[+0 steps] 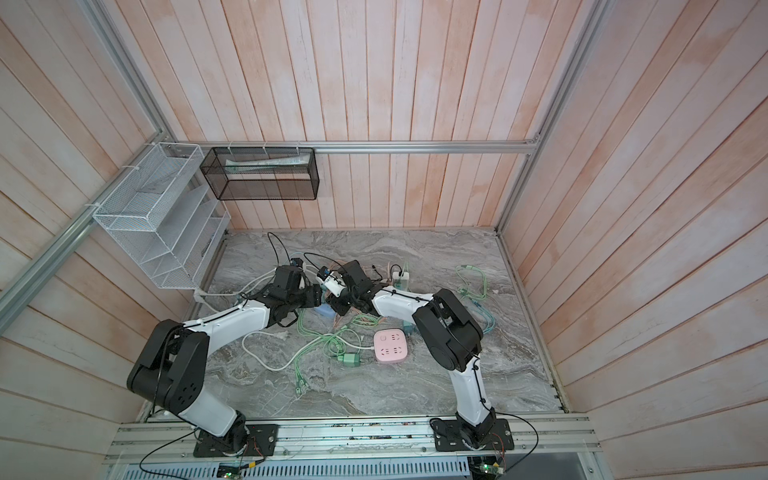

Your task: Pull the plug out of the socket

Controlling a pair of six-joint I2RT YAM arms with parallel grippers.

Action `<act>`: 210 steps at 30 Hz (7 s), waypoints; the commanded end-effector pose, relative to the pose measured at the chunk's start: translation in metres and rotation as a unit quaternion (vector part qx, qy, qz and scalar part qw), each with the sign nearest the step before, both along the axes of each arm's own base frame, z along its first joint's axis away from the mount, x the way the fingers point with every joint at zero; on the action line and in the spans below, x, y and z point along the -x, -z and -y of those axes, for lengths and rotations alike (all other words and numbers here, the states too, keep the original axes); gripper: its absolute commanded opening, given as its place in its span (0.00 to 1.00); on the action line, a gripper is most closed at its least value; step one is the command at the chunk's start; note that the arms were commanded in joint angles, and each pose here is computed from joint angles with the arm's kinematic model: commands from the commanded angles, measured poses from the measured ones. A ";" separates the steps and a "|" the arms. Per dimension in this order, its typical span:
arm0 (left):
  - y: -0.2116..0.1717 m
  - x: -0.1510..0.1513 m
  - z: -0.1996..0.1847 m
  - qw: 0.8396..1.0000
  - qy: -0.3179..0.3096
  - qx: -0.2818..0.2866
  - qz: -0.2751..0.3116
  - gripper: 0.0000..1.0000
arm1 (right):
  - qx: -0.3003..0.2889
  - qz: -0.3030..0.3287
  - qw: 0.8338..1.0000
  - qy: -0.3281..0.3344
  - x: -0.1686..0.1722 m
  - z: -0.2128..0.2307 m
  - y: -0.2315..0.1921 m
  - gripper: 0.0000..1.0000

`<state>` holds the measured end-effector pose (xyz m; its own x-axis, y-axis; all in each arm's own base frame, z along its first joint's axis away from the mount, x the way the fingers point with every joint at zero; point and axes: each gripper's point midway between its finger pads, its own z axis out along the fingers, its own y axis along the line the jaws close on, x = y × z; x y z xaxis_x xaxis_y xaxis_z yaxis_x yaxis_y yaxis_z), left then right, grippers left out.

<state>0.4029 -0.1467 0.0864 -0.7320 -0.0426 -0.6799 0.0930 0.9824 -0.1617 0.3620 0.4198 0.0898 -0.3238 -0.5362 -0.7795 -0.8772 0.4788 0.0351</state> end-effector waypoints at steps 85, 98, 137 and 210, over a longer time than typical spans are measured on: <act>-0.015 0.053 -0.028 0.999 -0.014 -0.030 0.004 0.95 | -0.047 -0.179 0.977 0.104 -0.014 0.045 -0.013 0.57; -0.005 0.053 -0.020 0.999 0.019 -0.045 0.006 0.90 | -0.078 -0.153 0.981 0.087 -0.011 0.021 -0.035 0.26; 0.028 0.027 -0.008 0.996 0.041 -0.067 -0.045 0.66 | -0.037 -0.196 0.979 0.049 -0.021 -0.019 0.025 0.15; 0.014 0.030 0.026 0.997 0.050 -0.040 -0.036 0.29 | 0.071 -0.146 0.986 0.026 0.003 0.026 0.072 0.41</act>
<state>0.3656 -0.1637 0.0545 -0.8066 0.1156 -0.5797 0.1777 0.9828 -0.0512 0.3711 0.4235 0.0583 -0.5173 -0.5291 -0.6727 -0.8365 0.4786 0.2668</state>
